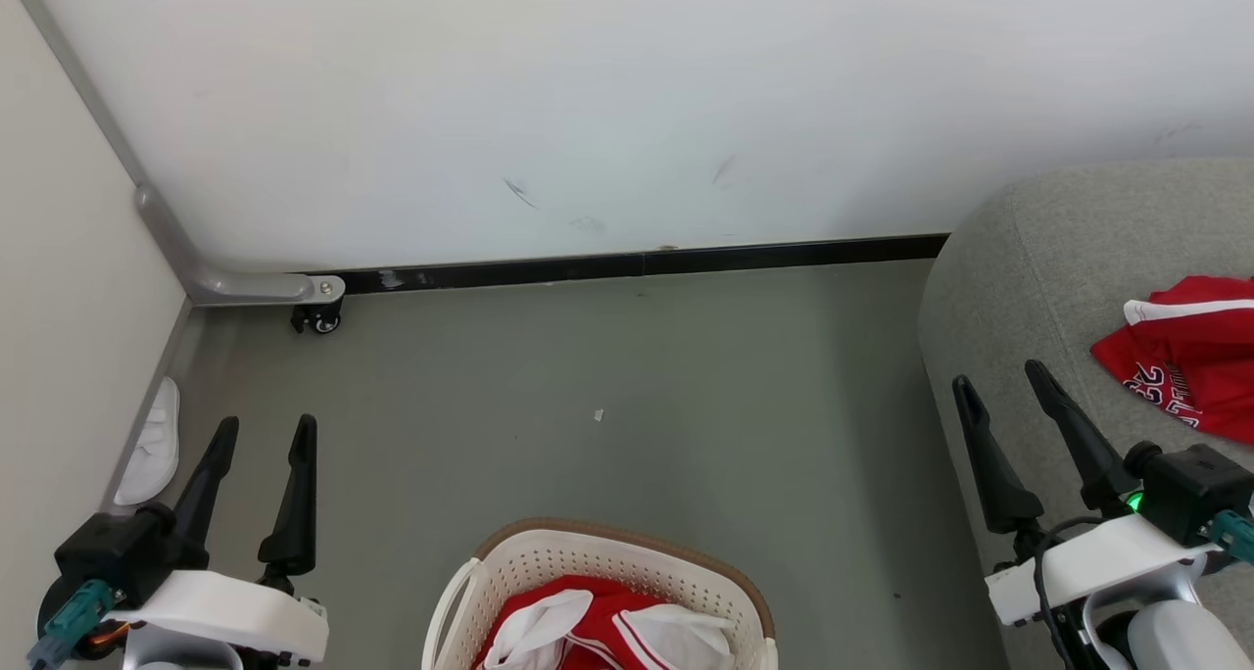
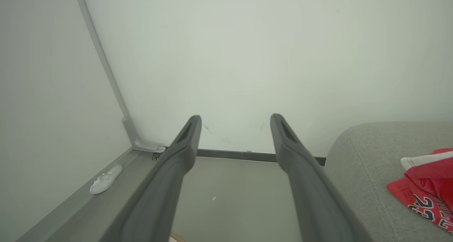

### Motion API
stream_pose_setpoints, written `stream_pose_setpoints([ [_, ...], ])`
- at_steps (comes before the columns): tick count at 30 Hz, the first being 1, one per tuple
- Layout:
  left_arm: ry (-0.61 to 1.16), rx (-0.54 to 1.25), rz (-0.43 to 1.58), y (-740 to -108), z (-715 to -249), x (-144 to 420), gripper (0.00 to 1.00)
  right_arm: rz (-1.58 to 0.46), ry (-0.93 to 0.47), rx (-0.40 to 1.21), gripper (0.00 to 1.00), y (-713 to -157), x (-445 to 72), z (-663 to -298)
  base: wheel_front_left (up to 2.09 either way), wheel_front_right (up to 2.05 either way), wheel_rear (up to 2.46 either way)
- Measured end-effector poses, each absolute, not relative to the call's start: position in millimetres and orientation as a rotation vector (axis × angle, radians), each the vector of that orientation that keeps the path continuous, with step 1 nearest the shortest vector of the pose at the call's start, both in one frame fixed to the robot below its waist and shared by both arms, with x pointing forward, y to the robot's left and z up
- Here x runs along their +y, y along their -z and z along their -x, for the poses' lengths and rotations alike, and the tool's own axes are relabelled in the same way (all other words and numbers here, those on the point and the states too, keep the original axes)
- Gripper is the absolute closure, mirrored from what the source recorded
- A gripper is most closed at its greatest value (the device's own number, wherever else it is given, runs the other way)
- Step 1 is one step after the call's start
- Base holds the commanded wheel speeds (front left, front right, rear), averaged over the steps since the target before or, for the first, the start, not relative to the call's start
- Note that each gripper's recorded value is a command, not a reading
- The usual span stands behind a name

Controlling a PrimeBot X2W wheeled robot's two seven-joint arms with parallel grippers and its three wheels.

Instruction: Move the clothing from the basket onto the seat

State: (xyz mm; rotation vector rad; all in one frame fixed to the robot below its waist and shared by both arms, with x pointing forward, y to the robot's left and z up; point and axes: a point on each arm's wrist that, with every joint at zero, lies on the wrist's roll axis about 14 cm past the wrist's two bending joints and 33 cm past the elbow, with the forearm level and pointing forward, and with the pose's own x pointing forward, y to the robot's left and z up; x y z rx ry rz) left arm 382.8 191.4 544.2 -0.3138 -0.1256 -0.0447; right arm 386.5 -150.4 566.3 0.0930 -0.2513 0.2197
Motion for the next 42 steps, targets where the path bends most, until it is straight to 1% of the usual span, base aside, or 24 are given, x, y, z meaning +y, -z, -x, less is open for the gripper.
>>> stream_pose_setpoints([
  [24,0.06,-0.107,0.323,-534.3,-386.3,186.2,0.0,-0.093,-0.21,-0.249,0.0,-564.0,-150.9,-387.4,0.0,0.0,0.0],
  [42,0.104,-0.035,0.32,-509.3,-393.7,174.0,0.0,-0.085,-0.176,-0.235,0.0,-557.5,-161.1,-392.4,0.0,0.0,0.0],
])
